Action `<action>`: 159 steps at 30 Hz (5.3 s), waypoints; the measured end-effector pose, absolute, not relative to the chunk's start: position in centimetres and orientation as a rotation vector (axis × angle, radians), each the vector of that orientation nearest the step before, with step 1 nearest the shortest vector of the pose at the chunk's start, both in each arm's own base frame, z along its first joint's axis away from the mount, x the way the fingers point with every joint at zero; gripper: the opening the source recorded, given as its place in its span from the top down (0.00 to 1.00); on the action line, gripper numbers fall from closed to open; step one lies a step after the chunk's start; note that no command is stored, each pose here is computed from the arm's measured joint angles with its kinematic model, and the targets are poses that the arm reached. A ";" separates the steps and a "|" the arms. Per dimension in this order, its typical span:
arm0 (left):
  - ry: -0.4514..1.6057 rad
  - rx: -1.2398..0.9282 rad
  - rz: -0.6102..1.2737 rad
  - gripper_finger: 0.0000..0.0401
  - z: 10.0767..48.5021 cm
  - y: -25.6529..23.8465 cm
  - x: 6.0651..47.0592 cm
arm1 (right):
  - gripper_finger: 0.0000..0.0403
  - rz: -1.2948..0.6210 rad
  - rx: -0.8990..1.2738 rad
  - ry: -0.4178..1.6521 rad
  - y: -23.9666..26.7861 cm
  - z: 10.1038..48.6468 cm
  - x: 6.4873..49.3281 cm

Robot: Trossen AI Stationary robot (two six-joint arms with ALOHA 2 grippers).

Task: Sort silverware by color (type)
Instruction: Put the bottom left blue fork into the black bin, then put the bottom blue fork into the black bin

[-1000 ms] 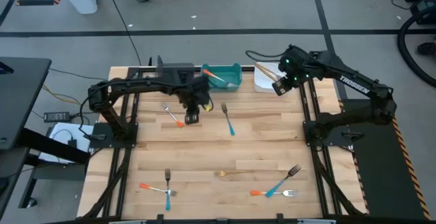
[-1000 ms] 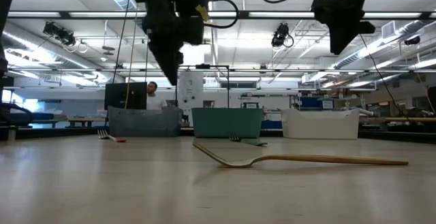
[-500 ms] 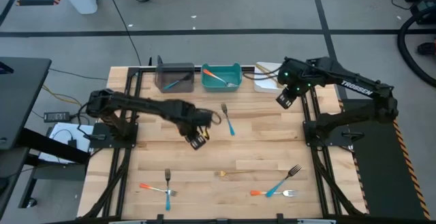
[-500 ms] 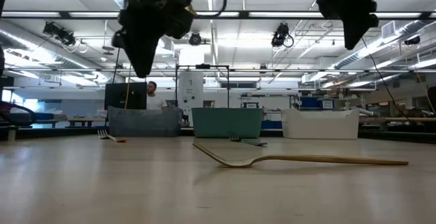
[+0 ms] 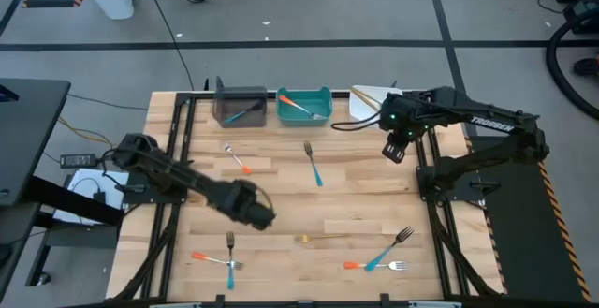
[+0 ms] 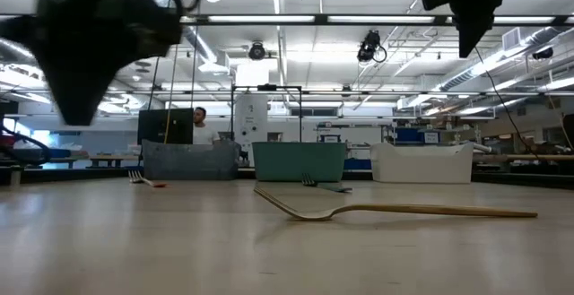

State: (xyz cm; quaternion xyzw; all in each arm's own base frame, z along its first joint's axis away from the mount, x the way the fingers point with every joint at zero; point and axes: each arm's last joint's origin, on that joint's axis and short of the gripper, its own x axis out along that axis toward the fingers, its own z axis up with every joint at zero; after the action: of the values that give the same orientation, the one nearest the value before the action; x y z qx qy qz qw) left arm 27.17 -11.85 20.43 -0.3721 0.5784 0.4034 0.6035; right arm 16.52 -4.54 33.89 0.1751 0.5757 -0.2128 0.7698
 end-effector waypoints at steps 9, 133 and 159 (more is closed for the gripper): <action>1.276 -1.008 1.054 0.78 20.1 -16.0 24.9 | 0.80 -0.431 0.361 1.247 -3.6 33.9 16.7; 1.078 -0.326 0.802 0.88 24.8 25.4 21.0 | 0.80 -0.629 0.484 0.768 -6.3 35.7 19.9; 0.995 -0.476 0.410 0.80 26.4 15.0 27.9 | 0.80 -0.091 0.463 1.083 3.3 34.7 19.2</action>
State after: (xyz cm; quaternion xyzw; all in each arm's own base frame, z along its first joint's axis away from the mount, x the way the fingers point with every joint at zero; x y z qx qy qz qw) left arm 27.92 14.95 26.38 -0.2244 0.4694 0.1933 0.8318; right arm 19.22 3.27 34.71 0.2184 0.5105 -0.0431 0.8305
